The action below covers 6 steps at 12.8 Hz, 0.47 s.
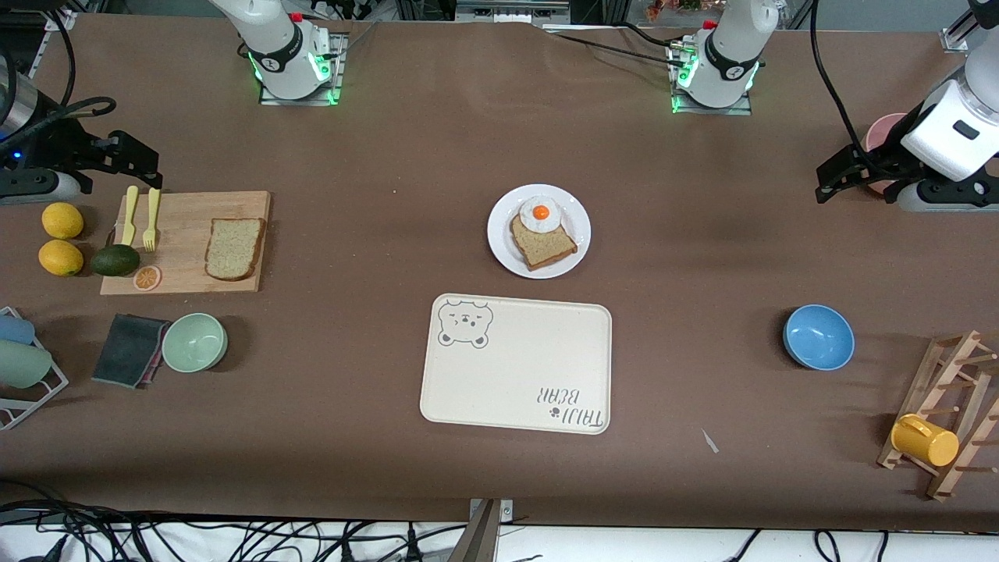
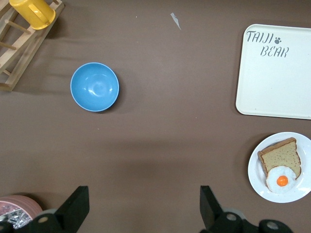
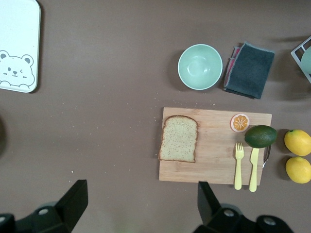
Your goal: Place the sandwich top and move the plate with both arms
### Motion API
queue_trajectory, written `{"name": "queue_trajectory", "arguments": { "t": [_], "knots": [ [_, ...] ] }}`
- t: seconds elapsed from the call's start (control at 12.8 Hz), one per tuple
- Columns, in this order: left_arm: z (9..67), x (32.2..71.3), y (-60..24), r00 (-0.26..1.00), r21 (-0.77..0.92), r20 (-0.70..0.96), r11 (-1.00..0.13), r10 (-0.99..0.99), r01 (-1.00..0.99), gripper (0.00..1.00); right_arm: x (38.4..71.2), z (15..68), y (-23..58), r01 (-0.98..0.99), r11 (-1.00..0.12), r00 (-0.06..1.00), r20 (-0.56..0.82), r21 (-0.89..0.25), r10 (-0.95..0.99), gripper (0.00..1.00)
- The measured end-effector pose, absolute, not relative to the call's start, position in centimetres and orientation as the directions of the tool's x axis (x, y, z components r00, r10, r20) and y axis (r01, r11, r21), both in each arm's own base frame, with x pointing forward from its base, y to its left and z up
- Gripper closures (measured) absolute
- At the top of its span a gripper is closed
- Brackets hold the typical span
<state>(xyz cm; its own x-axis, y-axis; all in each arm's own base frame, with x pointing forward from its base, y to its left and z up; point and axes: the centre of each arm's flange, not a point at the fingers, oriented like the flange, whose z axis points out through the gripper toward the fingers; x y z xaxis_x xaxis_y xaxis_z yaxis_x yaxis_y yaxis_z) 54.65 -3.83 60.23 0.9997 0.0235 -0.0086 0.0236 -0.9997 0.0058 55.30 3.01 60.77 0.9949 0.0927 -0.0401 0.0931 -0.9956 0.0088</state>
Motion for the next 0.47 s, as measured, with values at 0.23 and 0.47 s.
{"name": "queue_trajectory", "arguments": {
  "t": [0.23, 0.47],
  "knots": [
    [60.2, 54.7, -3.8, 1.0, 0.006, -0.009, -1.0, 0.023, 0.023, 0.0, 55.3, 60.1, 3.0, 0.093, -0.996, 0.994, -0.056, 0.009, 0.092, 0.0],
    [60.2, 54.7, -3.9, 1.0, 0.006, -0.009, -1.0, 0.023, 0.023, 0.0, 55.2, 58.6, 3.0, 0.093, -0.996, 0.992, -0.086, 0.007, 0.092, 0.0]
  ]
}}
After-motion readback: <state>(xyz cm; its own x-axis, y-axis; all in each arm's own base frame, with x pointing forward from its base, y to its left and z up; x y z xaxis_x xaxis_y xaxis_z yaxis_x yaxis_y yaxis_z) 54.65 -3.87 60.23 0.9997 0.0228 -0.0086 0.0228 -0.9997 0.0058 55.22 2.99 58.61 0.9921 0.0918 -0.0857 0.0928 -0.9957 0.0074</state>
